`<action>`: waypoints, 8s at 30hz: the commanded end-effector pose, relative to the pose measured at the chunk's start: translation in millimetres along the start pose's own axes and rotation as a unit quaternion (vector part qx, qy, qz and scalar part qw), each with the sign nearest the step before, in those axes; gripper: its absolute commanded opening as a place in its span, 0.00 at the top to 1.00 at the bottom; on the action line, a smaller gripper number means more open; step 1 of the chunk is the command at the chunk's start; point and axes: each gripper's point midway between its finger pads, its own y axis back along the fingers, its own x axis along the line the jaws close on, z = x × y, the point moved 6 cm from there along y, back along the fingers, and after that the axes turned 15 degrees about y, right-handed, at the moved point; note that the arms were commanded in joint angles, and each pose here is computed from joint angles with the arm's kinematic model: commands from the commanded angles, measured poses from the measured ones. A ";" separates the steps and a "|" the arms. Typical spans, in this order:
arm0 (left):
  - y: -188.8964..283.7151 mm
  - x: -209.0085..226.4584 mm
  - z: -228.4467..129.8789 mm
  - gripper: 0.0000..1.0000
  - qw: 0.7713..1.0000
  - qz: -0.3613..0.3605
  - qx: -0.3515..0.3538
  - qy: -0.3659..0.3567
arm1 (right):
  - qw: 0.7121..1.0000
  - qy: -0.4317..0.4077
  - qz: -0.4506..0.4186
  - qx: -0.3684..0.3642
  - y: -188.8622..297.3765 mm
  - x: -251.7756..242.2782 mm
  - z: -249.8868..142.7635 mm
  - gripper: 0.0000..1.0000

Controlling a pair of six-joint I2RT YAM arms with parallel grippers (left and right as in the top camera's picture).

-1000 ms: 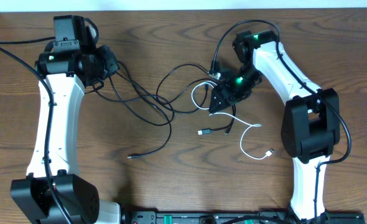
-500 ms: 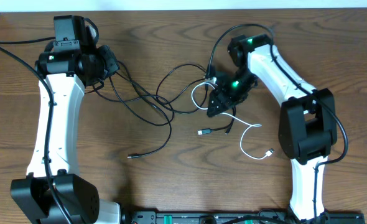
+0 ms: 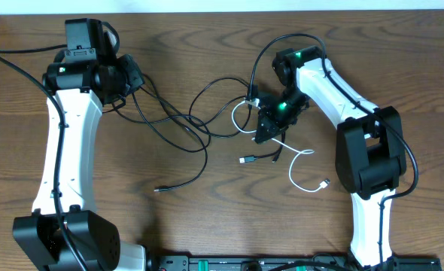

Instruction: Untangle cables

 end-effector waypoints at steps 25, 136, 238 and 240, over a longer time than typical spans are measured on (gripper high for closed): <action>-4.0 0.8 0.0 0.92 1.000 0.001 0.007 -0.001 | 0.900 0.026 -0.196 -0.389 309.7 99.2 6.7 0.99; 302.5 -102.8 -63.9 0.92 0.833 -0.491 -0.235 -0.093 | 0.947 -0.008 -0.256 -0.194 210.7 -9.6 36.1 0.01; -1.3 -22.2 -1.9 0.92 0.994 -0.096 0.046 0.035 | 0.757 0.104 -0.384 -0.519 394.8 150.0 -84.4 0.99; -11.1 -10.7 1.5 0.92 0.998 -0.050 0.032 0.033 | 0.745 0.029 -0.413 -0.523 406.3 133.2 -108.5 0.99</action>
